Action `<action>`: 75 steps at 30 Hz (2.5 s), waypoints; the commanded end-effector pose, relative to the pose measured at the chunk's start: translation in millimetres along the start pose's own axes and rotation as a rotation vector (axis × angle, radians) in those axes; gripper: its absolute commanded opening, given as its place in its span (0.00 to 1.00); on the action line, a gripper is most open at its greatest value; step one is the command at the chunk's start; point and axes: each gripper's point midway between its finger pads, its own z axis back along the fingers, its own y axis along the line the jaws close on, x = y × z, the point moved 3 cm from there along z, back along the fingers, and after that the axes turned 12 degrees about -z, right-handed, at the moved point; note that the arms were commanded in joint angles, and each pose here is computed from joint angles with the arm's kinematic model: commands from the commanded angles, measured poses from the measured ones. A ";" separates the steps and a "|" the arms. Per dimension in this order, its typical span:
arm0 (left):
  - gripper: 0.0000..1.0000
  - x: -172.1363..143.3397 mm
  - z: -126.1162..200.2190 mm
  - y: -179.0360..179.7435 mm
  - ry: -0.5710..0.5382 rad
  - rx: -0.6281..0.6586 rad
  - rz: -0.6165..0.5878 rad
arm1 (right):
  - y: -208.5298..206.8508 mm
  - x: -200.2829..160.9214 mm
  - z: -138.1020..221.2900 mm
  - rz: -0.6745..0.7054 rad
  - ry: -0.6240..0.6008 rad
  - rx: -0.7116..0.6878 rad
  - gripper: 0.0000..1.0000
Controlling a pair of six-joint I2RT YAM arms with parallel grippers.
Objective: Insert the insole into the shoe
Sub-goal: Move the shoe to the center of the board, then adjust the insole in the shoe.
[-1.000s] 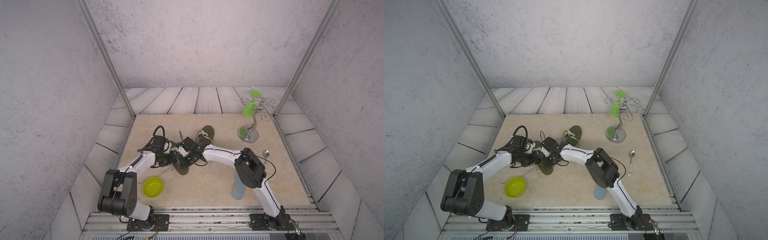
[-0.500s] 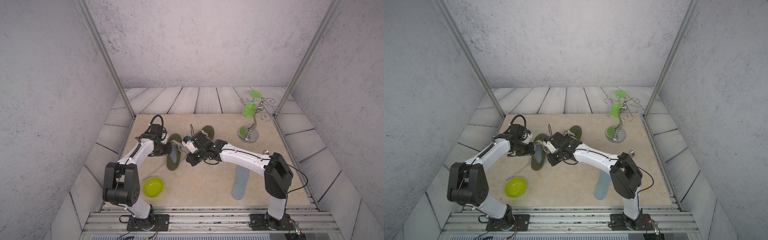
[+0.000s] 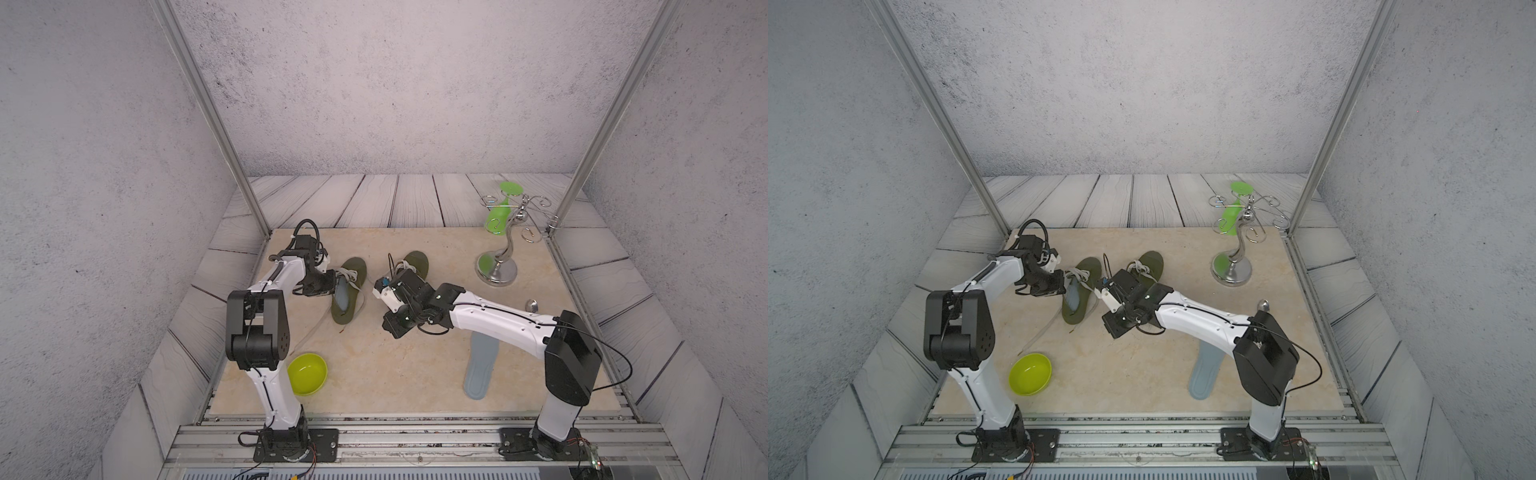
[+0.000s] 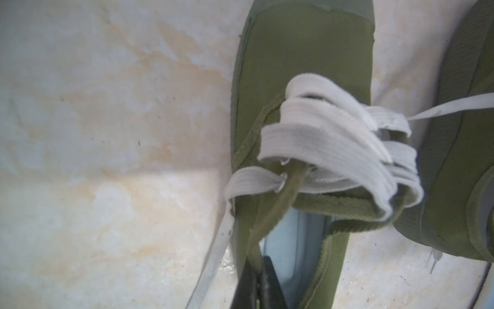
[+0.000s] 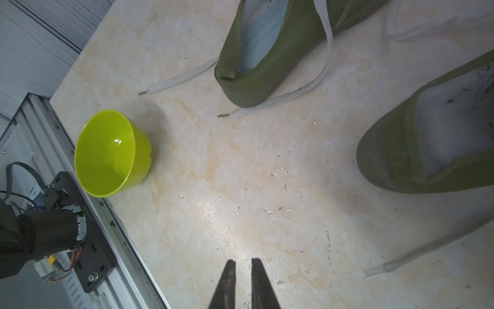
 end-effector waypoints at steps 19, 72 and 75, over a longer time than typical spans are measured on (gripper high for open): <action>0.29 -26.7 37.5 -34.4 0.048 0.218 -0.162 | -6.5 11.2 22.6 -0.005 -0.046 -0.037 0.22; 0.15 -45.1 -15.4 -39.1 0.322 0.277 -0.323 | -26.1 3.6 38.0 -0.030 -0.066 -0.048 0.20; 0.15 -51.6 -14.2 -39.7 0.341 0.267 -0.328 | -25.2 5.9 36.7 -0.032 -0.068 -0.042 0.20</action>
